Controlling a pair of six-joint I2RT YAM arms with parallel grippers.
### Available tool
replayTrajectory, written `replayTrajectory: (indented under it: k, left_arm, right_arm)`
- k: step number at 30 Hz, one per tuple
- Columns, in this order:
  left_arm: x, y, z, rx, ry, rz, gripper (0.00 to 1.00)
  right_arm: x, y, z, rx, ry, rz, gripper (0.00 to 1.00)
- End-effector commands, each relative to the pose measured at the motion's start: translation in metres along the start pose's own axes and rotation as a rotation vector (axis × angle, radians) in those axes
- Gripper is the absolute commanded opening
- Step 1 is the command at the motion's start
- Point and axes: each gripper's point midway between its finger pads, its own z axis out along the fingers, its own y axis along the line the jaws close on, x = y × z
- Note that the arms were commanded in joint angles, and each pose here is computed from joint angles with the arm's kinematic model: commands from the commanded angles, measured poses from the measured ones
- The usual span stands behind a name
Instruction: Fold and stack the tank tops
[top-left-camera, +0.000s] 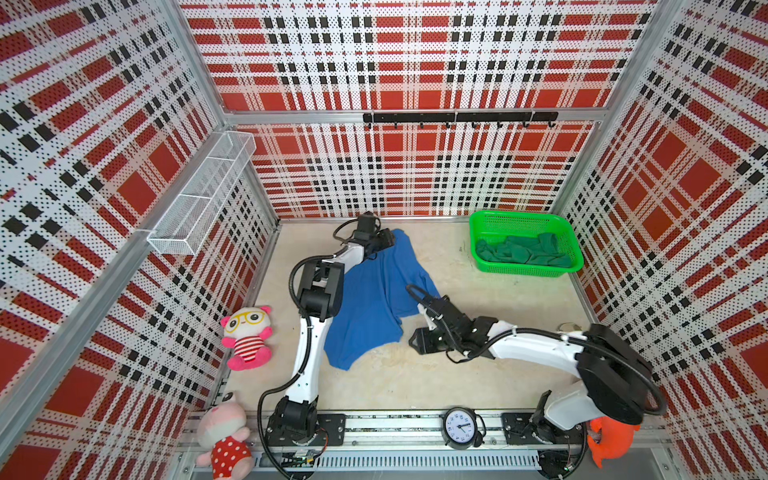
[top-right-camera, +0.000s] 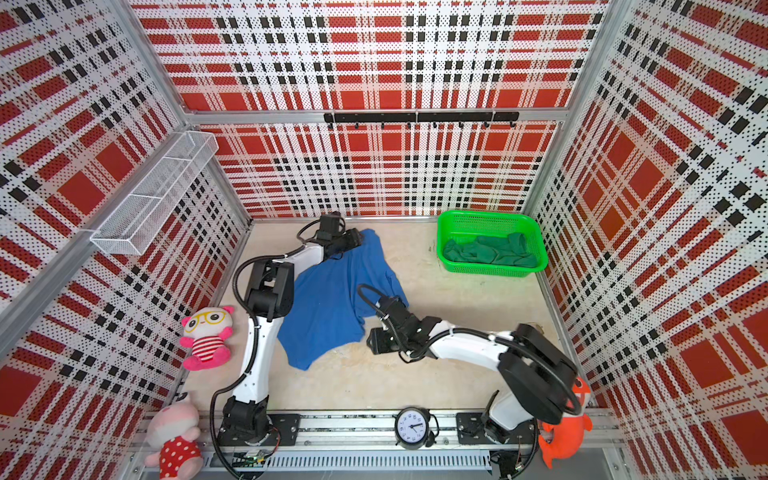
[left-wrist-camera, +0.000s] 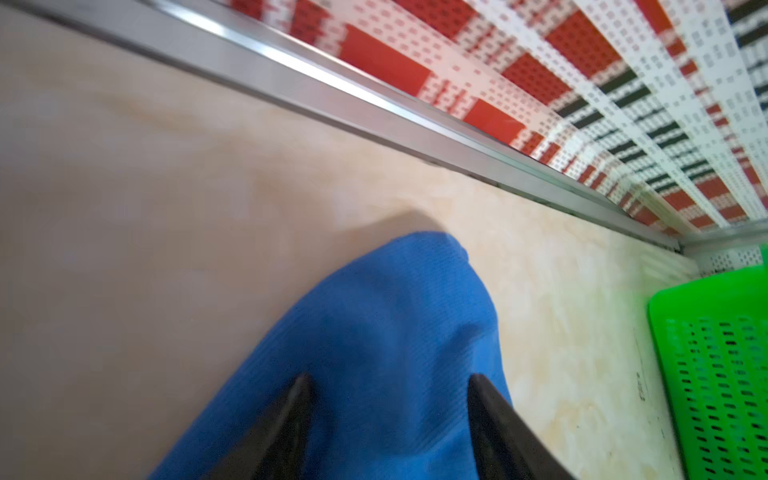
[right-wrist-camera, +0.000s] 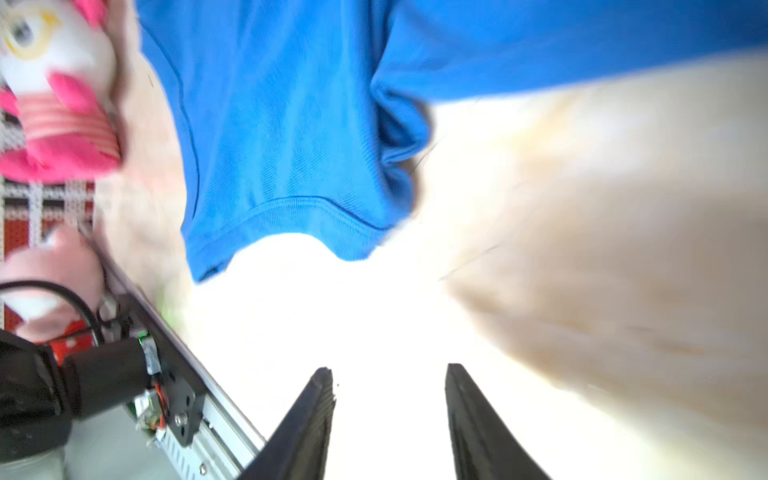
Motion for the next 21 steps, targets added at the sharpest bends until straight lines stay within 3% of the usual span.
replayTrajectory:
  k: [1, 6, 10, 12, 15, 17, 21]
  left_arm:
    - [0.060, -0.036, 0.019, 0.058, 0.202, 0.095, 0.65]
    - [0.022, -0.059, -0.023, 0.025, 0.126, 0.252, 0.77]
    - [-0.032, -0.063, -0.098, -0.039, 0.001, 0.291, 0.79]
    - [-0.042, -0.054, -0.135, -0.099, -0.039, 0.266, 0.79]
    - [-0.025, -0.029, -0.187, -0.164, -0.092, 0.154, 0.73]
    - [0.005, -0.012, -0.215, -0.153, -0.146, 0.050, 0.61]
    - [0.068, 0.031, -0.246, -0.153, -0.160, -0.135, 0.51]
  right_arm:
    - [-0.023, -0.059, -0.034, 0.207, -0.059, 0.015, 0.48]
    - [-0.053, -0.086, -0.050, 0.270, -0.105, -0.006, 0.41]
    - [-0.074, -0.078, -0.027, 0.235, -0.094, -0.068, 0.31]
    - [-0.079, -0.074, -0.006, 0.209, -0.067, -0.082, 0.28]
    - [-0.083, -0.073, 0.023, 0.188, -0.028, -0.086, 0.23]
    - [-0.085, -0.075, 0.037, 0.187, -0.017, -0.078, 0.21]
    - [-0.079, -0.095, 0.051, 0.253, 0.014, -0.077, 0.18]
